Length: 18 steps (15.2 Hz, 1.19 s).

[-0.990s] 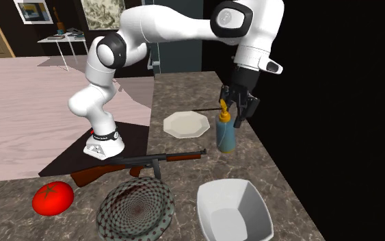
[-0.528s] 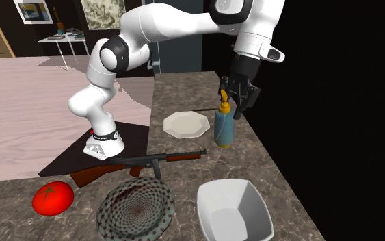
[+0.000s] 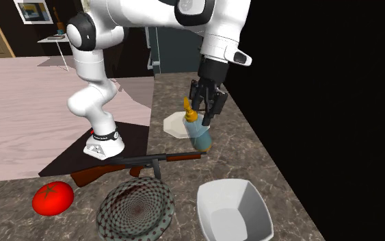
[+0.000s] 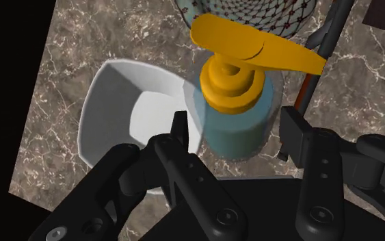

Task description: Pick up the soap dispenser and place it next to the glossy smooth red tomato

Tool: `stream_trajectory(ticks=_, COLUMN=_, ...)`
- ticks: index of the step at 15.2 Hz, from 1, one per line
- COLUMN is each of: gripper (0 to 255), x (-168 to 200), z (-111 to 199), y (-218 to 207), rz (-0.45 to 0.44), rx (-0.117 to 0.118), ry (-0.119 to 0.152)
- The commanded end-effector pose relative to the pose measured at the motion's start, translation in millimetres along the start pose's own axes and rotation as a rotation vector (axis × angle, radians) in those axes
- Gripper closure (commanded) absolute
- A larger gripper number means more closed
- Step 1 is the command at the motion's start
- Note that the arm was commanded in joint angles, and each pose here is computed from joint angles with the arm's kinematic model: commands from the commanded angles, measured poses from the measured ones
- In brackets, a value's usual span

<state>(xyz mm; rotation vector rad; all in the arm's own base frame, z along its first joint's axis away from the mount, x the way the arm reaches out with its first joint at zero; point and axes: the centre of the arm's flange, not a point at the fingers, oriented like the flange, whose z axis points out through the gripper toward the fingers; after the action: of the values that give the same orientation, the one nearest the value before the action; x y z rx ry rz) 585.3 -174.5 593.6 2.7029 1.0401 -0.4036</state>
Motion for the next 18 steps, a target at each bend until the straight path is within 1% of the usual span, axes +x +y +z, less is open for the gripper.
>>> stream_trajectory(ticks=1, gripper=255, x=-26.5, z=9.0, y=-3.7, rz=-0.001, rx=0.0, ry=0.001)
stream_trajectory(ticks=18, gripper=255, x=-237.3, z=78.2, y=-37.3, rz=-0.001, rx=0.0, ry=0.001)
